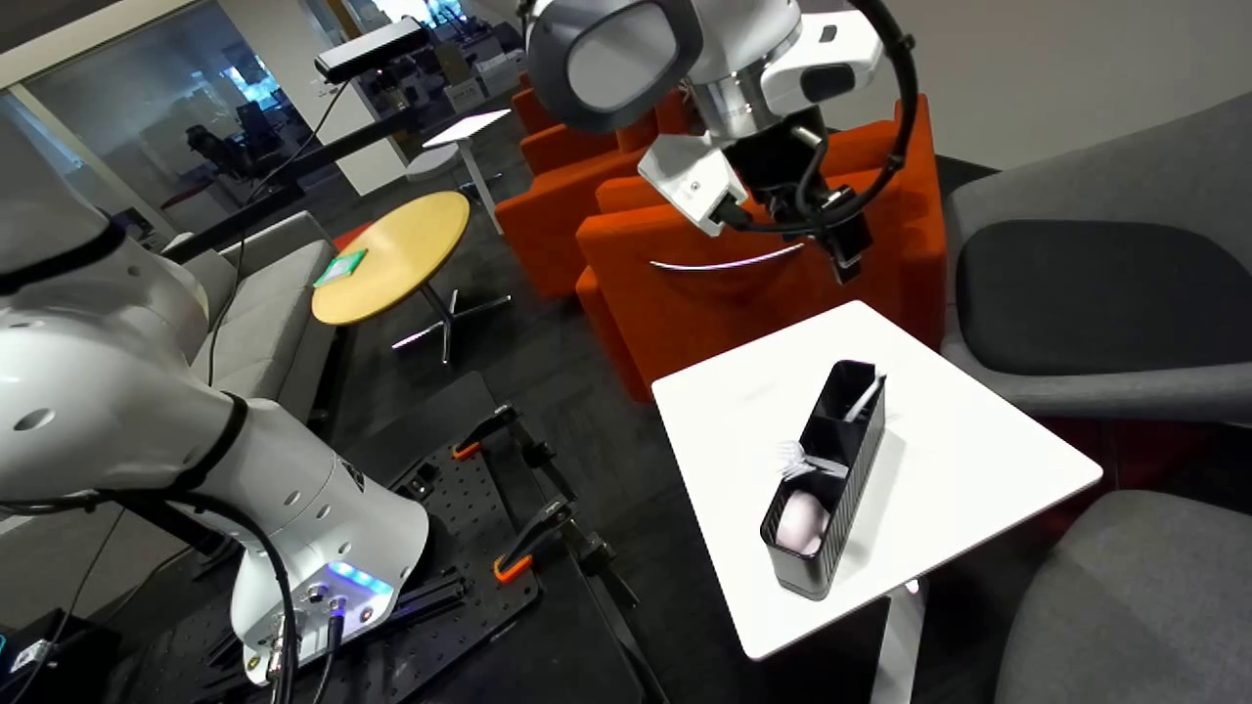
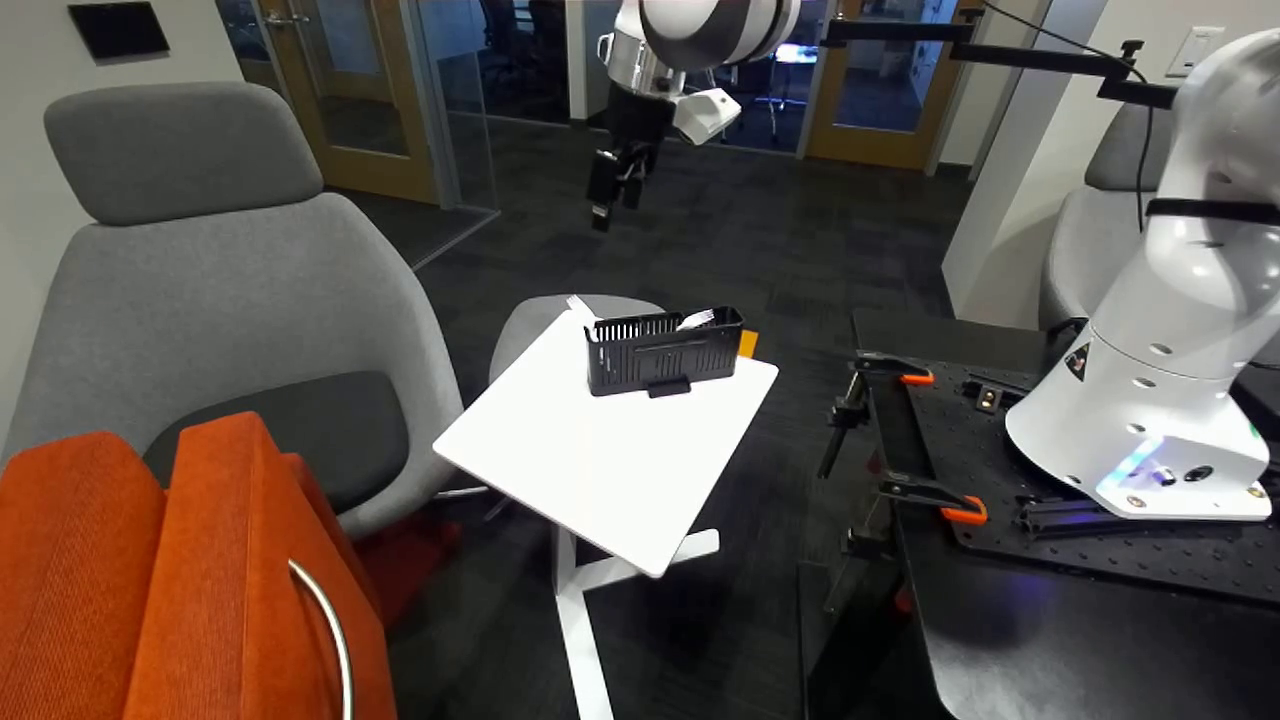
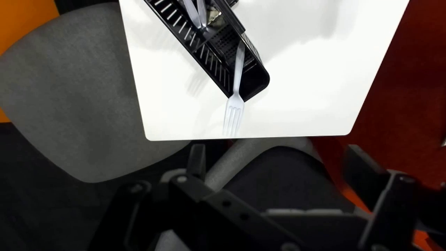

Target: Remove a fork from the cutlery holder

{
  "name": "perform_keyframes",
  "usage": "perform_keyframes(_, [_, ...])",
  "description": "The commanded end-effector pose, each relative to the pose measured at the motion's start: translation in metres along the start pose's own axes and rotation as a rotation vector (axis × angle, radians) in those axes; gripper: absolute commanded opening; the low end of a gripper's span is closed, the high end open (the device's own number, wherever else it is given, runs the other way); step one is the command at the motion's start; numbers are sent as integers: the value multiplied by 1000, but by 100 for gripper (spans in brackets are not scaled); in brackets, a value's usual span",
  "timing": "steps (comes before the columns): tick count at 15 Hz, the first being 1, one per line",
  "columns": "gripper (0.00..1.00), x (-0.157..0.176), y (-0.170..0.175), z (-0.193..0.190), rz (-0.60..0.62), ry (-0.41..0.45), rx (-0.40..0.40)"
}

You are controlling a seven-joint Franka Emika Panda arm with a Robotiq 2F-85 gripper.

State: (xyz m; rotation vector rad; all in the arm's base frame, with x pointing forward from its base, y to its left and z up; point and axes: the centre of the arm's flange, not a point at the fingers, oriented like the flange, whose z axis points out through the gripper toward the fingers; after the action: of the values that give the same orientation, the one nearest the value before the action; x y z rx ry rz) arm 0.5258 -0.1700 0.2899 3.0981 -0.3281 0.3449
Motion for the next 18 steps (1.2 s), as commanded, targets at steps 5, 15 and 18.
perform_keyframes(5, [100,2,-7,10,-9,-8,-41])
perform_keyframes(15, [100,-10,3,80,-32,-90,9])
perform_keyframes(18, [89,-10,10,101,-11,-108,15])
